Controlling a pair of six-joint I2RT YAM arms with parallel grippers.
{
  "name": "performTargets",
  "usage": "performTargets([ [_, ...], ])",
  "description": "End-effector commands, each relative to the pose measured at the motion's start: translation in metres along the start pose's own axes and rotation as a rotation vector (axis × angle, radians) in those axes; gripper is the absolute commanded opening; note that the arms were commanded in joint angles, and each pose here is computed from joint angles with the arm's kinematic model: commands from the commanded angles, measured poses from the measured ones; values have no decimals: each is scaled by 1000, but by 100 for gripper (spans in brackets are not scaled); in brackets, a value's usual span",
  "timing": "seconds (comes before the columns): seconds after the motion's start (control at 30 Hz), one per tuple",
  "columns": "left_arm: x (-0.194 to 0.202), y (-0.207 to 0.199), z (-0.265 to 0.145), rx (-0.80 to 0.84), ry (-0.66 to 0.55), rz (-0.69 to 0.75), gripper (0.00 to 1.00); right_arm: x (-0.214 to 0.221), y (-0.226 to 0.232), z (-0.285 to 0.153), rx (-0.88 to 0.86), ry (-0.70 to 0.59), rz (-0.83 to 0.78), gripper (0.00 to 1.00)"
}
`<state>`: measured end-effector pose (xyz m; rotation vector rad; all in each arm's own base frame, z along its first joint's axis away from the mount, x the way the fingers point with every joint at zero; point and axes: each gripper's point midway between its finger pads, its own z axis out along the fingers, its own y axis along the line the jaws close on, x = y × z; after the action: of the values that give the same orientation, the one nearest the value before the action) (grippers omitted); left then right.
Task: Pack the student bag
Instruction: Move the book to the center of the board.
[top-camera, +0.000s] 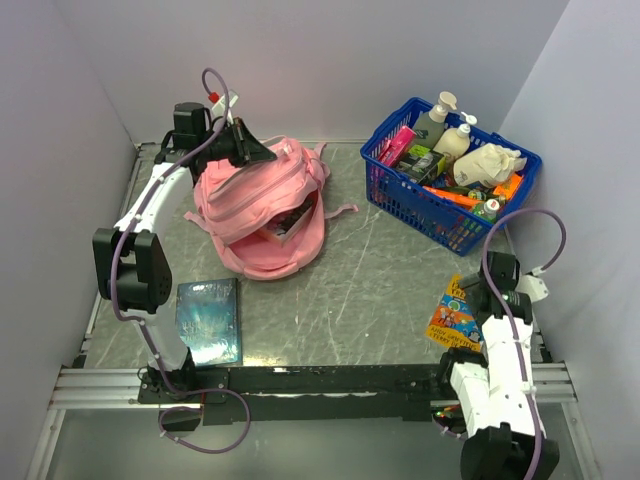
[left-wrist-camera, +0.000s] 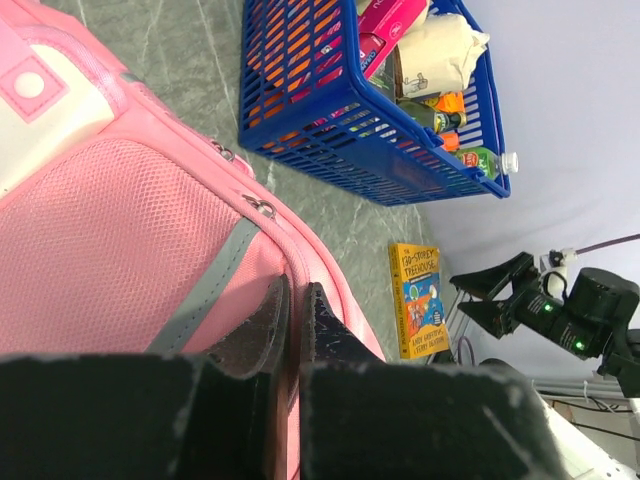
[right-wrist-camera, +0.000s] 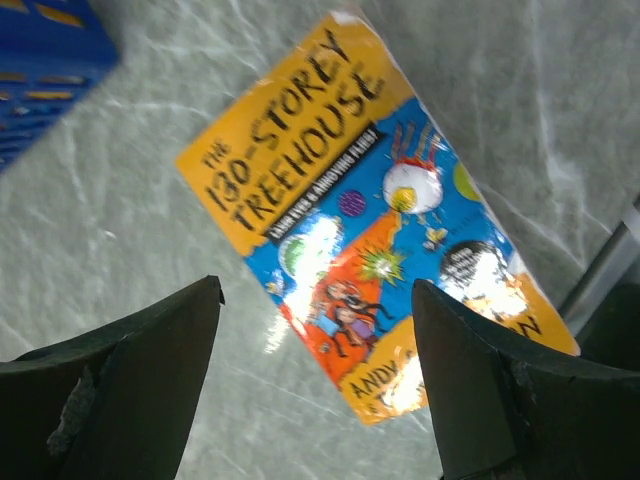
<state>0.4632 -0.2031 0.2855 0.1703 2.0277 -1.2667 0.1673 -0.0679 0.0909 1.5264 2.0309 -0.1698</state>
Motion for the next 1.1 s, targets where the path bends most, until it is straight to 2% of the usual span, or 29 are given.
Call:
performTargets([
  [0.0, -31, -57, -20, 140, -79, 145, 1, 9, -14, 0, 91, 49, -31, 85],
  [0.17, -31, -58, -20, 149, -81, 139, 1, -10, -16, 0, 241, 24, 17, 93],
  [0.27, -29, -55, -18, 142, -68, 135, 1, -19, -15, 13, 198, -48, 81, 94],
  [0.4, -33, -60, -20, 143, -65, 146, 1, -7, -32, 41, 159, -100, 140, 94],
  [0.5, -35, -62, -23, 140, -74, 159, 1, -18, -33, 38, 179, -115, 139, 94],
  [0.57, -35, -61, -22, 139, -72, 152, 1, -23, -44, 31, 262, -118, 133, 96],
  [0.63, -36, -63, -21, 145, -71, 146, 1, -49, -44, 19, 309, -205, 159, 98],
  [0.8, -38, -60, -18, 141, -65, 141, 1, -55, -59, 32, 409, -260, 196, 98],
  [0.93, -38, -59, -18, 137, -55, 144, 1, -35, -69, 53, 397, -224, 243, 96],
  [1.07, -35, -59, -18, 141, -54, 138, 1, -27, -55, 58, 257, -193, 313, 93],
])
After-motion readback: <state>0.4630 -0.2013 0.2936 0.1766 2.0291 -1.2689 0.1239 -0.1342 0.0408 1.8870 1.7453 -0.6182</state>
